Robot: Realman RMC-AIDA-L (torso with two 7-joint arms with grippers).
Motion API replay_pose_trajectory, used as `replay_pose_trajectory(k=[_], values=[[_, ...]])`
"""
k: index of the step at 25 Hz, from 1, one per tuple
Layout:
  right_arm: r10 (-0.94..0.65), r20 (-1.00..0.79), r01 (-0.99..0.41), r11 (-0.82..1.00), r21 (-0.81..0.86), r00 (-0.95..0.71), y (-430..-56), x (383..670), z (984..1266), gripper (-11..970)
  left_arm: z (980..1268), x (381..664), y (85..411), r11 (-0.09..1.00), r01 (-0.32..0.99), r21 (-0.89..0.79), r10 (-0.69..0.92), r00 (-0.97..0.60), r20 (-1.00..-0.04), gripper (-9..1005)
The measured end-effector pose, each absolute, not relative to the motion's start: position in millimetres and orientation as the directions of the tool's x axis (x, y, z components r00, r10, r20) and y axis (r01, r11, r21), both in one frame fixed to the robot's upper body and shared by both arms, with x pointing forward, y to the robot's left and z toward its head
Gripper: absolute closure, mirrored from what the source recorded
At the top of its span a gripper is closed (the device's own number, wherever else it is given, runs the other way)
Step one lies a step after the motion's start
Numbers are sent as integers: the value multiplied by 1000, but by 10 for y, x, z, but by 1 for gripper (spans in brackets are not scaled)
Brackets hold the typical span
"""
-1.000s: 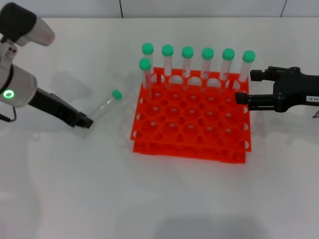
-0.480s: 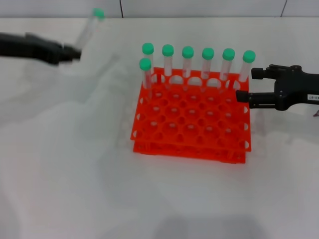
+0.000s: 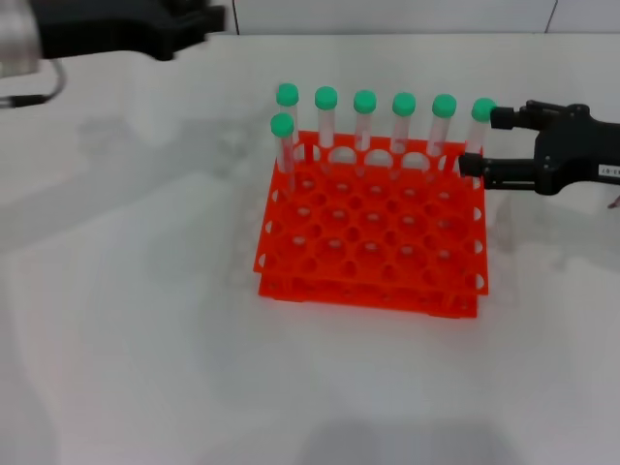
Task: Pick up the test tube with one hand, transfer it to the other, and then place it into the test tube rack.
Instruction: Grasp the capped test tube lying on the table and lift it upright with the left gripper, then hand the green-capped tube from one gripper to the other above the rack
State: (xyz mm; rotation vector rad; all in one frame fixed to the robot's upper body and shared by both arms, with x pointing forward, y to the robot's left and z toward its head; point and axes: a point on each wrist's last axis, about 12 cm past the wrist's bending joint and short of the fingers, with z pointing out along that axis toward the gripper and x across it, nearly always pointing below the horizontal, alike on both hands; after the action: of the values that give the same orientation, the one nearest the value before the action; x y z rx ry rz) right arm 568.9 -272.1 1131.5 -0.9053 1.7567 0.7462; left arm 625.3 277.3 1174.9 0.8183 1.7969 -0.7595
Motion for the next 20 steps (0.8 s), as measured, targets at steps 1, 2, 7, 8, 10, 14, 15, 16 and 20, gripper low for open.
replay_pose_trajectory(k=[1,2,7,8,10,14,15,16,20], values=[[-234,-944,-843,533,74,-231,-2724,5687,11321,119,11735,6261,2693,556,821,-129,186,-274,-944,795],[-233,-946,-843,533,70,-225,-2730,5684,11326,119,11722,6267,2626,538,834,-123,184,-258,-948,796],[-236,-948,-844,533,59,-215,-2745,5679,11334,119,11629,6272,2382,476,874,-99,188,-211,-959,796],[-237,-948,-844,533,56,-212,-2748,5679,11334,119,11604,6269,2346,467,879,-95,188,-203,-961,796],[-236,-949,-841,538,52,-209,-2763,5681,11338,119,11530,6248,2269,445,892,-82,188,-183,-965,796],[-231,-953,-833,552,38,-197,-2811,5689,11359,119,11455,6220,2223,430,899,-82,185,-177,-967,794],[-229,-954,-832,554,36,-193,-2821,5690,11366,119,11440,6214,2211,427,900,-84,182,-176,-967,793],[-227,-955,-831,555,33,-189,-2830,5692,11375,119,11421,6202,2193,423,902,-85,180,-175,-968,792],[-218,-962,-828,560,15,-164,-2858,5709,11428,119,11376,6167,2130,405,911,-80,178,-164,-970,789]])
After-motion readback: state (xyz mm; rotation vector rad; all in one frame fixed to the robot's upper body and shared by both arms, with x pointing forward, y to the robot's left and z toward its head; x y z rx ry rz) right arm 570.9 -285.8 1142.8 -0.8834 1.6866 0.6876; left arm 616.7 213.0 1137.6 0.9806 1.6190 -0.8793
